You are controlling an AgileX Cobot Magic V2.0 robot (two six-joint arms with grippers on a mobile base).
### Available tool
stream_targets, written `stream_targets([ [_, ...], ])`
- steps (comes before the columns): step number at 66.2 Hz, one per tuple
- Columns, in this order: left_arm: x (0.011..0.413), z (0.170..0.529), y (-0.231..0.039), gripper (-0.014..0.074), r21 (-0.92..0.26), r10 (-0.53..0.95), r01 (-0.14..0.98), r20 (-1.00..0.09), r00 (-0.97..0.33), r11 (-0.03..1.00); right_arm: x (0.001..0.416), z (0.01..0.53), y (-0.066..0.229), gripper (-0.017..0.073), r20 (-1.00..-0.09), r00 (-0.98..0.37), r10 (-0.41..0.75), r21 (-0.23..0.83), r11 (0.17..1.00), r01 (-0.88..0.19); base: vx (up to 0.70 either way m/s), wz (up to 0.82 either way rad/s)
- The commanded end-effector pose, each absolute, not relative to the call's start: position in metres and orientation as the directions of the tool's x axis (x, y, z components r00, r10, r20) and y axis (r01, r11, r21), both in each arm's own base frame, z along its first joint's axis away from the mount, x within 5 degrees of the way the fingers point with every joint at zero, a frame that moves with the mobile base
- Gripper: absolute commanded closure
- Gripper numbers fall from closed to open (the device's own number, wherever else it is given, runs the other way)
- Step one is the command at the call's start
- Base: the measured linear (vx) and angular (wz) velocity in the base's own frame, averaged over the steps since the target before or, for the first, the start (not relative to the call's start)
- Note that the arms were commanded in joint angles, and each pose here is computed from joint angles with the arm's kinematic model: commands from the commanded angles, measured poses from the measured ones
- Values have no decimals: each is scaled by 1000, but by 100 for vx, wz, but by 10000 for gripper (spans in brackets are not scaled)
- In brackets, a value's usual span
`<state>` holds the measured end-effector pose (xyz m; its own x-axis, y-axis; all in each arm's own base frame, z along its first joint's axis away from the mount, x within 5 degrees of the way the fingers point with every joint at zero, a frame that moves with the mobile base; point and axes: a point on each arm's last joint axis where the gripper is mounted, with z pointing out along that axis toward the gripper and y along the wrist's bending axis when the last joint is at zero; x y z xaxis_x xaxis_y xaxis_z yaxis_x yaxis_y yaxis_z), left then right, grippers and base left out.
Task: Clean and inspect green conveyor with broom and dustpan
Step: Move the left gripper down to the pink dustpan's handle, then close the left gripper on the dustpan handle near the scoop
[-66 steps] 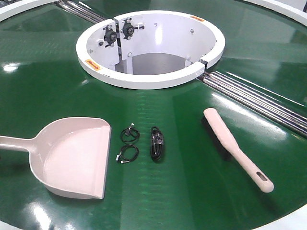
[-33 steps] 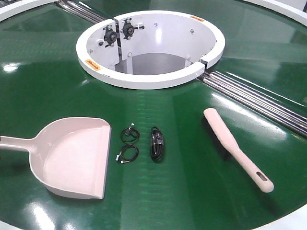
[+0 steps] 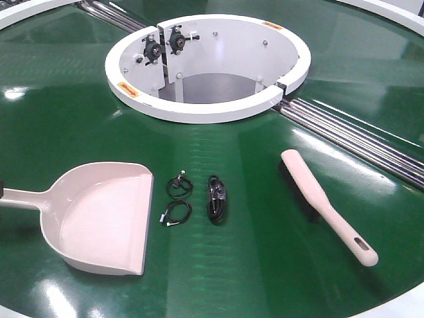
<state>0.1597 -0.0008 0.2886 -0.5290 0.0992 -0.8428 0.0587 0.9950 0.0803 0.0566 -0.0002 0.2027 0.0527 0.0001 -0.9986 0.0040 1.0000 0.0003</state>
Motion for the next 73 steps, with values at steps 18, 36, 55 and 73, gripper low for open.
stream_targets([
  [18,200,338,-2,108,242,450,381,-520,-726,893,55,209,0,568,-991,131,-25,-24,1000,10,0,0],
  [36,268,336,1,171,199,589,555,-246,-769,808,55,209,0,568,-991,131,-25,-24,1000,10,0,0],
  [55,311,307,5,164,288,825,780,-78,-559,555,55,209,0,568,-991,132,-25,-24,1000,10,0,0],
  [73,329,283,11,38,297,854,819,21,-520,492,55,209,0,568,-991,132,-25,-24,1000,10,0,0],
])
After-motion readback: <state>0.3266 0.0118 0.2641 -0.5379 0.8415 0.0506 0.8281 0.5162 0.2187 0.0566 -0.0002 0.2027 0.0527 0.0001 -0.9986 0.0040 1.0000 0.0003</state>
